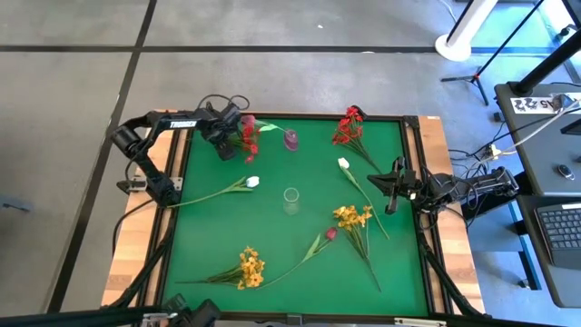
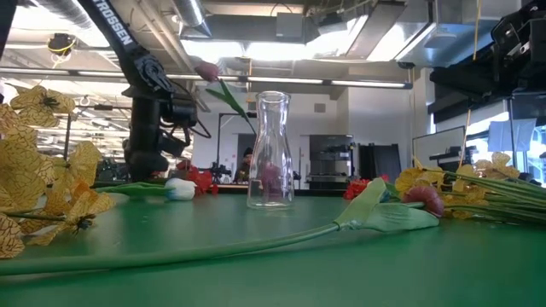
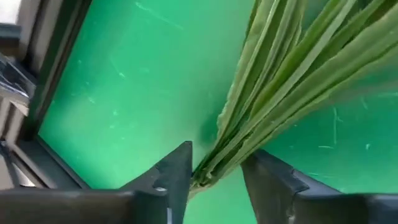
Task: Sort flowers into vase by color
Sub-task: Put the left red flowers into the pink vase
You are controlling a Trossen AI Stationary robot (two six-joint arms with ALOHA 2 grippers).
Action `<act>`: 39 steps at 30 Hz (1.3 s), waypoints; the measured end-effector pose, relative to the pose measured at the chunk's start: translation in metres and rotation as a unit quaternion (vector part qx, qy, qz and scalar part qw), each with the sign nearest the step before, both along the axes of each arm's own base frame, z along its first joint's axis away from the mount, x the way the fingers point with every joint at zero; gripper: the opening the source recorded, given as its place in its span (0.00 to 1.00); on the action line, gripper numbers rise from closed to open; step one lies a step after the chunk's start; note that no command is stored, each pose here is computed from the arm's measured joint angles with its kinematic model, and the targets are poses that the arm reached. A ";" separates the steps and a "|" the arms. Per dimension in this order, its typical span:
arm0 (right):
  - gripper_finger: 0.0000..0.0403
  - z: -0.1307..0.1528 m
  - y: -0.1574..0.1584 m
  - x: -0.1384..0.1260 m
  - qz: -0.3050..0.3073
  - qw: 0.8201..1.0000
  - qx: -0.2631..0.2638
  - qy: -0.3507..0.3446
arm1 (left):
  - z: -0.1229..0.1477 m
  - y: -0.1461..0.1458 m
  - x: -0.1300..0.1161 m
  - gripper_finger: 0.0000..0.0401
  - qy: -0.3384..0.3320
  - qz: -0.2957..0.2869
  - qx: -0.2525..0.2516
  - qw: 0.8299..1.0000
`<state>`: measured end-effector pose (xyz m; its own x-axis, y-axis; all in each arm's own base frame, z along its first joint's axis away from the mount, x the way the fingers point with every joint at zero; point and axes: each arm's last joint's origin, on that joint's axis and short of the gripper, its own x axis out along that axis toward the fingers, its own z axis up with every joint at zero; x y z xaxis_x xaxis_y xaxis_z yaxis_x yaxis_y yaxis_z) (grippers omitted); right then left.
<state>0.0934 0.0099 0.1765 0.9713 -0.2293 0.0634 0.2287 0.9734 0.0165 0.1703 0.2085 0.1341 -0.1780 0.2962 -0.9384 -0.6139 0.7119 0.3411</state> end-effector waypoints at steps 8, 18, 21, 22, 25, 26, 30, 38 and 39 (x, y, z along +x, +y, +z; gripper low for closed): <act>0.04 0.000 0.000 0.000 0.000 1.000 0.000 0.000 | 0.013 0.001 0.000 0.04 0.017 0.050 -0.021 0.998; 0.04 0.000 0.000 0.000 0.000 1.000 0.000 0.000 | 0.104 0.009 0.005 0.03 -0.073 0.104 0.081 0.989; 0.04 0.000 0.000 0.000 0.000 1.000 0.000 0.000 | 0.144 0.009 -0.003 0.03 -0.142 0.131 0.151 0.969; 0.04 0.000 0.000 0.000 0.000 1.000 0.000 0.000 | 0.157 0.007 -0.007 0.03 -0.171 0.141 0.176 0.959; 0.04 0.000 0.000 0.000 0.000 1.000 0.000 0.000 | 0.194 0.000 -0.017 0.03 -0.269 0.139 0.234 0.924; 0.04 0.000 0.000 0.000 0.000 1.000 0.000 0.000 | 0.206 -0.004 -0.019 0.03 -0.309 0.132 0.251 0.908; 0.04 0.000 0.000 0.000 0.000 1.000 0.000 0.000 | 0.251 -0.023 -0.026 0.03 -0.459 0.072 0.306 0.831; 0.04 0.000 0.000 0.000 0.000 1.000 0.000 0.000 | 0.318 -0.081 -0.021 0.02 -0.686 -0.128 0.311 0.645; 0.04 0.000 0.000 0.000 0.000 1.000 0.000 0.000 | 0.320 -0.088 -0.016 0.02 -0.701 -0.154 0.295 0.631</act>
<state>0.0934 0.0100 0.1764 0.9715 -0.2286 0.0632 0.2280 0.9735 0.0165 0.1542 0.1205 0.4544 0.8551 0.4858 0.1808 -0.4705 0.8738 -0.1226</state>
